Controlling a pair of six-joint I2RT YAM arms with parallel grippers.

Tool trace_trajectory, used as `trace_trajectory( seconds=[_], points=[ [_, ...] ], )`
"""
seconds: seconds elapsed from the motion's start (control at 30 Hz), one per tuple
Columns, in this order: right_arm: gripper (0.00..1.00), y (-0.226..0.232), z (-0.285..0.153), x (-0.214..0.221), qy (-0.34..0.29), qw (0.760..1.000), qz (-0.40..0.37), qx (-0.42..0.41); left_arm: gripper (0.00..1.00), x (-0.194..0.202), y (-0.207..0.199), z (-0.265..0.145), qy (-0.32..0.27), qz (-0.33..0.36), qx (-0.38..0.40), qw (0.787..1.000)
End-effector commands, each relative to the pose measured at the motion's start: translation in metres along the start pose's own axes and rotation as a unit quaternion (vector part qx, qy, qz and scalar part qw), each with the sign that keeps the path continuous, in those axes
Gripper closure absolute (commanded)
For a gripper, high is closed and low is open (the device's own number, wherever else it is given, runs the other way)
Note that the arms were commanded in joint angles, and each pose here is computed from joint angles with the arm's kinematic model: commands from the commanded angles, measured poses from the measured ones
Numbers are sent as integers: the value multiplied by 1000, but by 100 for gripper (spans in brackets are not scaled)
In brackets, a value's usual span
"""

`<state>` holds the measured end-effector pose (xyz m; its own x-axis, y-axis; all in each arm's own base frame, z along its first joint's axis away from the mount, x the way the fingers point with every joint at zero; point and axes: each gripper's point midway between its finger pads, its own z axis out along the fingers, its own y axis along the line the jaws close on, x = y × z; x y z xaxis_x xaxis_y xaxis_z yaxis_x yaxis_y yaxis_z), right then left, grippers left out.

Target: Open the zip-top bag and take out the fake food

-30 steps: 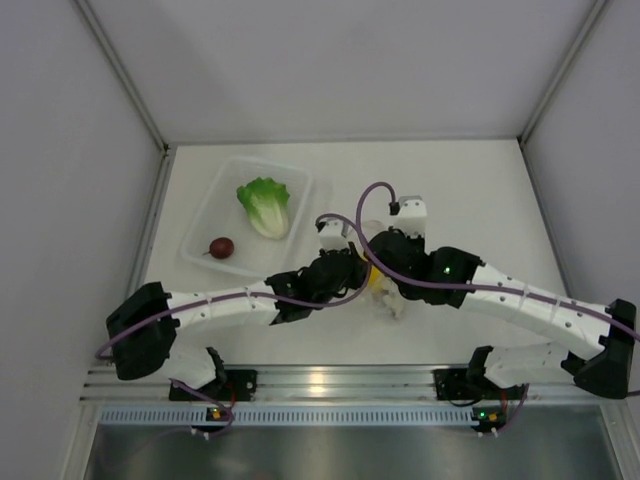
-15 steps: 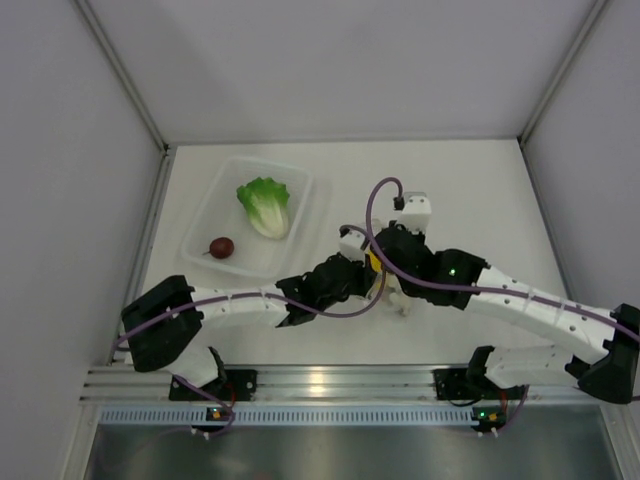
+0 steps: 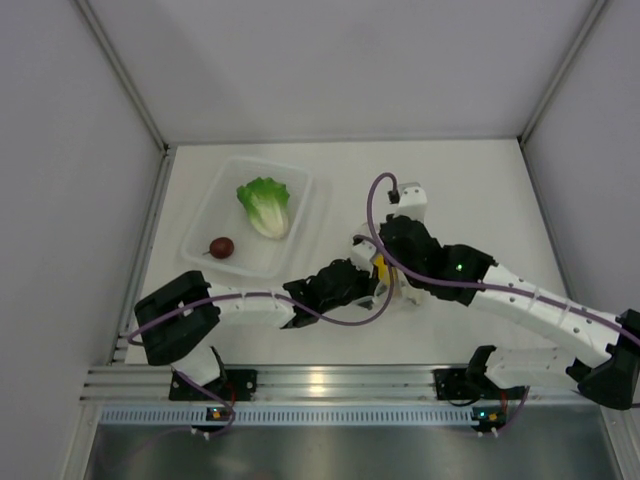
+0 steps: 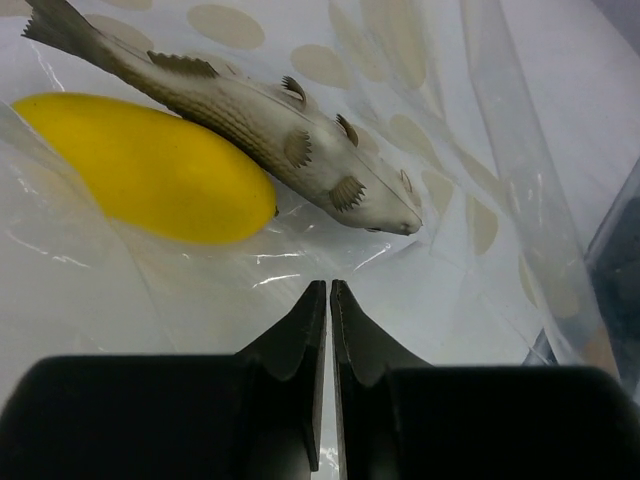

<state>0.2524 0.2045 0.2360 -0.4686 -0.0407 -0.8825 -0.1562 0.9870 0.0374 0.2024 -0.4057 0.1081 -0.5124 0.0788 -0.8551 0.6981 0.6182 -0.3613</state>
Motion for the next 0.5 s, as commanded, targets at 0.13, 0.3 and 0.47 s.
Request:
trace_trajectory(
  seconds=[0.13,0.3,0.47],
  points=[
    [100,20,-18,-47,-72,993,35,-84,79,-2,19,7,-2,6,-45,999],
    [100,17,-21,-32,-65,993,37,-96,71,-7,42,15,1,-62,-86,994],
    [100,14,-17,-8,-41,993,46,-97,67,-23,54,21,-26,-113,-122,986]
  ],
)
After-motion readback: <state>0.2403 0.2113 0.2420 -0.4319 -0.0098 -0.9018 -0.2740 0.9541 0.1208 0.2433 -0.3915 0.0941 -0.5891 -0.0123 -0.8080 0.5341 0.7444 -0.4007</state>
